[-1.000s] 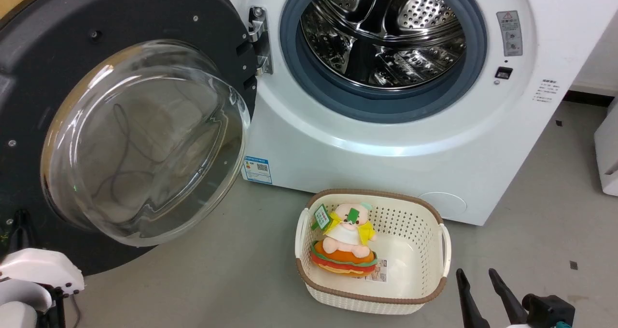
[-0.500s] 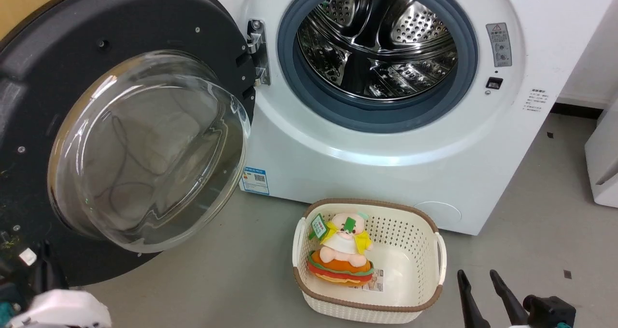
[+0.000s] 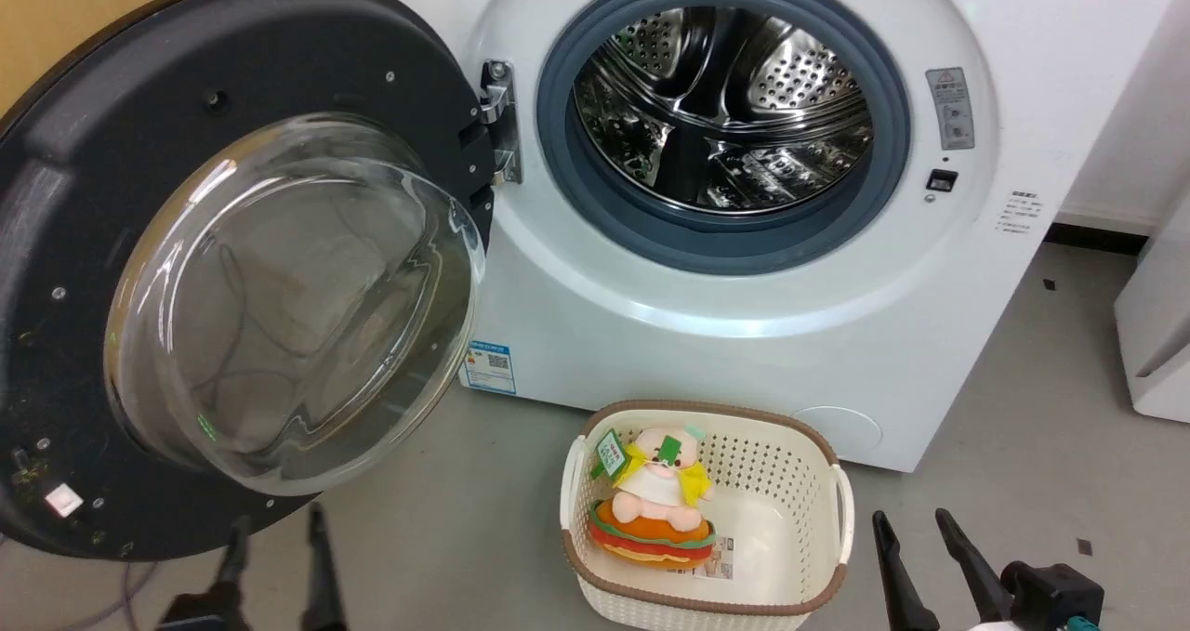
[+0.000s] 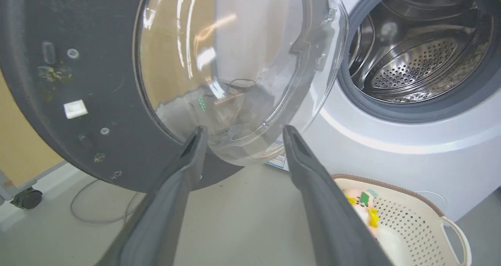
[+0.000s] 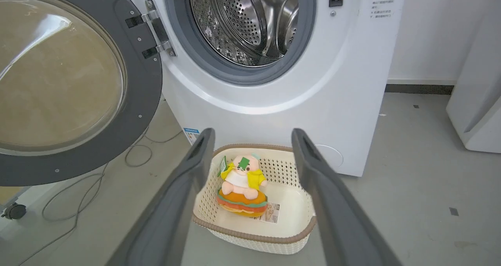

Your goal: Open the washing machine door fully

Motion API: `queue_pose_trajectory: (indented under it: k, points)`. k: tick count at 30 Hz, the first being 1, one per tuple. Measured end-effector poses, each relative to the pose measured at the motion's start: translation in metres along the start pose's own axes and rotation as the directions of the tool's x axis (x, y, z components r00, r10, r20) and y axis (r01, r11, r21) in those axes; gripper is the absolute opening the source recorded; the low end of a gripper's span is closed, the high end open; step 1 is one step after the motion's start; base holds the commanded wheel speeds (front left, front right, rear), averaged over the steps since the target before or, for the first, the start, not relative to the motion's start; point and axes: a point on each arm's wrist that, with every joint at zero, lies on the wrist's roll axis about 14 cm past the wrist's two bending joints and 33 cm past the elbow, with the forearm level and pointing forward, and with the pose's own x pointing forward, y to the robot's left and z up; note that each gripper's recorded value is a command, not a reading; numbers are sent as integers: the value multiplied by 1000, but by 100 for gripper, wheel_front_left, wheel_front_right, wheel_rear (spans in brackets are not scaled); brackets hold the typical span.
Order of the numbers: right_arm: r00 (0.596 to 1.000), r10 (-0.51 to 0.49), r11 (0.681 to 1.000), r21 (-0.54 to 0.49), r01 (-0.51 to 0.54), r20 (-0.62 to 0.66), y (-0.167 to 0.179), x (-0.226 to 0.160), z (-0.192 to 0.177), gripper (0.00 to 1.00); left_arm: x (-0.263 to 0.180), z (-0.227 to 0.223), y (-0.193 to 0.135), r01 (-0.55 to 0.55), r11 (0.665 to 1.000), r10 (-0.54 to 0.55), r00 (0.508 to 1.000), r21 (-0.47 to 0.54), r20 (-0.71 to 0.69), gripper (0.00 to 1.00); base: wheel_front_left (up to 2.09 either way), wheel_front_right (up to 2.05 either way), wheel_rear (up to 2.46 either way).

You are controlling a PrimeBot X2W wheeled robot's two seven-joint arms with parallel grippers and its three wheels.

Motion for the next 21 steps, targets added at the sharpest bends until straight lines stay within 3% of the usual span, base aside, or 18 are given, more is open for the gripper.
queue_pose_trajectory:
  k: [9, 21]
  points:
    - [999, -36, 996, -81, 38, 29, -13, -14, 10, 100, -3, -7, -73, 236, 971, -236, 972, 33, -14, 100, 0, 0, 0]
    - [988, -146, 978, -143, 152, 53, -44, -45, 21, 100, 5, -14, -127, 400, 913, -398, 917, 79, -34, 100, 0, 0, 0]
